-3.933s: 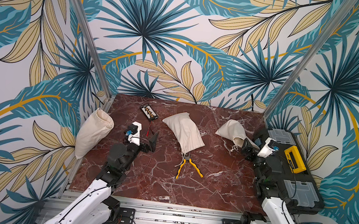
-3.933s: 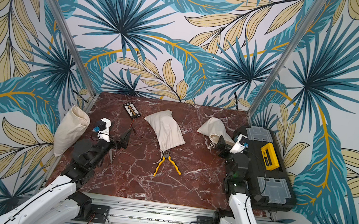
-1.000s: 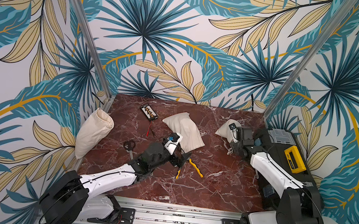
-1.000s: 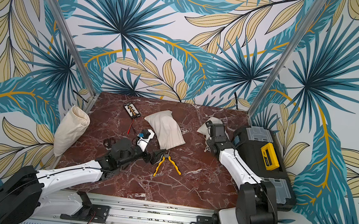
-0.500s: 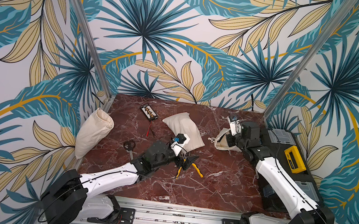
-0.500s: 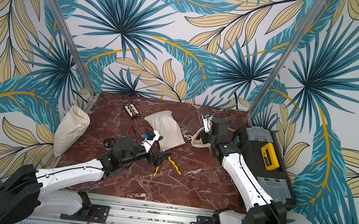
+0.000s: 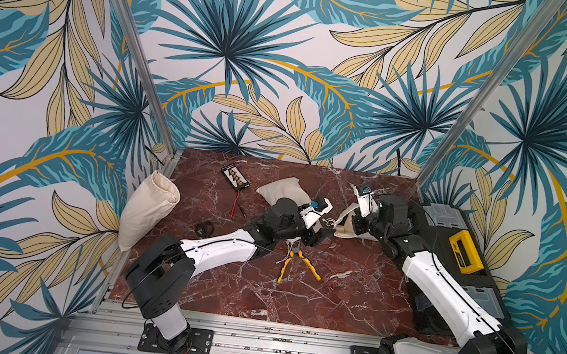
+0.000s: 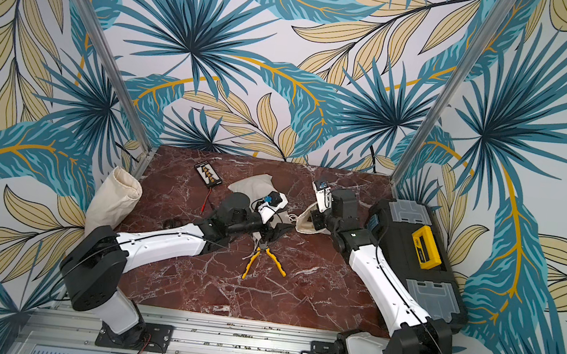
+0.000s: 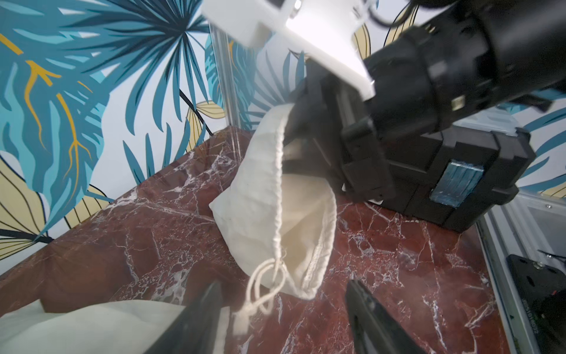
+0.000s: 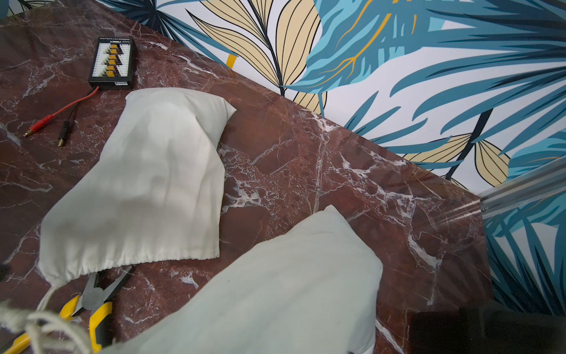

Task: Close the soil bag
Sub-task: Adjust the soil bag at the center of the board.

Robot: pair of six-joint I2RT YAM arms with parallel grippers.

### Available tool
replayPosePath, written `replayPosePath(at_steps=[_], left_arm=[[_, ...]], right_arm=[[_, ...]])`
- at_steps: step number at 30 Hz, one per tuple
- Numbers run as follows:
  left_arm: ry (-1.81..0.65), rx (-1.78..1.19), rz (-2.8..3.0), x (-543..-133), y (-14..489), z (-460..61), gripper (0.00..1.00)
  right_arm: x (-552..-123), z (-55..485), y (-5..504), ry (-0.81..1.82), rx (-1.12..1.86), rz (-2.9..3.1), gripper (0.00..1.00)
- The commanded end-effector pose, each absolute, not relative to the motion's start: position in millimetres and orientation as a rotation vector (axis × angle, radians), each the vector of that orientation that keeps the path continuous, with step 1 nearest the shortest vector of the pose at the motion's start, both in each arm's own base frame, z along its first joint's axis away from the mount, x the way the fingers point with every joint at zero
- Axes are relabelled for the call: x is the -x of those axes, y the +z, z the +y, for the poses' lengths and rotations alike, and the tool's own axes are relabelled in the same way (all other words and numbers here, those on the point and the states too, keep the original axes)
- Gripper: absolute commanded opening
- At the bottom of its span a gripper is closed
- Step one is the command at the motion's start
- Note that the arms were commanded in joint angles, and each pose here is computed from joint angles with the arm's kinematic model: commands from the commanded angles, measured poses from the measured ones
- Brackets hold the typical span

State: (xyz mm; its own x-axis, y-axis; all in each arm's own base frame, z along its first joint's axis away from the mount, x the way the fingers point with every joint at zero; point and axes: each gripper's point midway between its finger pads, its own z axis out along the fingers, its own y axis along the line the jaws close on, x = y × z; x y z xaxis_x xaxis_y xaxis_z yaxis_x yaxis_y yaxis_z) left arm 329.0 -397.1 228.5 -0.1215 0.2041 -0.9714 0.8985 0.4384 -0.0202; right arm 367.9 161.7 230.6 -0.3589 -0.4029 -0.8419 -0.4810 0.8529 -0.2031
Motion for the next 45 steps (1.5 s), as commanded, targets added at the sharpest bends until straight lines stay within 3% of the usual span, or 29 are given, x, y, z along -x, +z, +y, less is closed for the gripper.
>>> replayPosePath(at_steps=[1, 8, 20, 31, 36, 45], left_arm=[[-0.874, -1.046, 1.643, -331, 215, -399, 0.56], [-0.990, -1.073, 1.596, -321, 222, -407, 0.31], [-1.031, -1.044, 1.579, -327, 231, -413, 0.31], [-1.010, -0.968, 1.615, -340, 233, -404, 0.18], [-0.987, -0.918, 1.634, -346, 237, -396, 0.01], [-0.903, -0.779, 1.638, -350, 277, -349, 0.00]], right_arm=[[-364, 165, 236, 0.117, 0.656, 1.954, 0.00], [-361, 161, 233, 0.091, 0.662, 1.953, 0.00], [-362, 163, 230, 0.092, 0.674, 1.954, 0.00], [-362, 159, 222, 0.072, 0.664, 1.972, 0.00], [-362, 154, 216, 0.047, 0.655, 1.986, 0.00], [-358, 126, 189, -0.103, 0.579, 2.050, 0.00]])
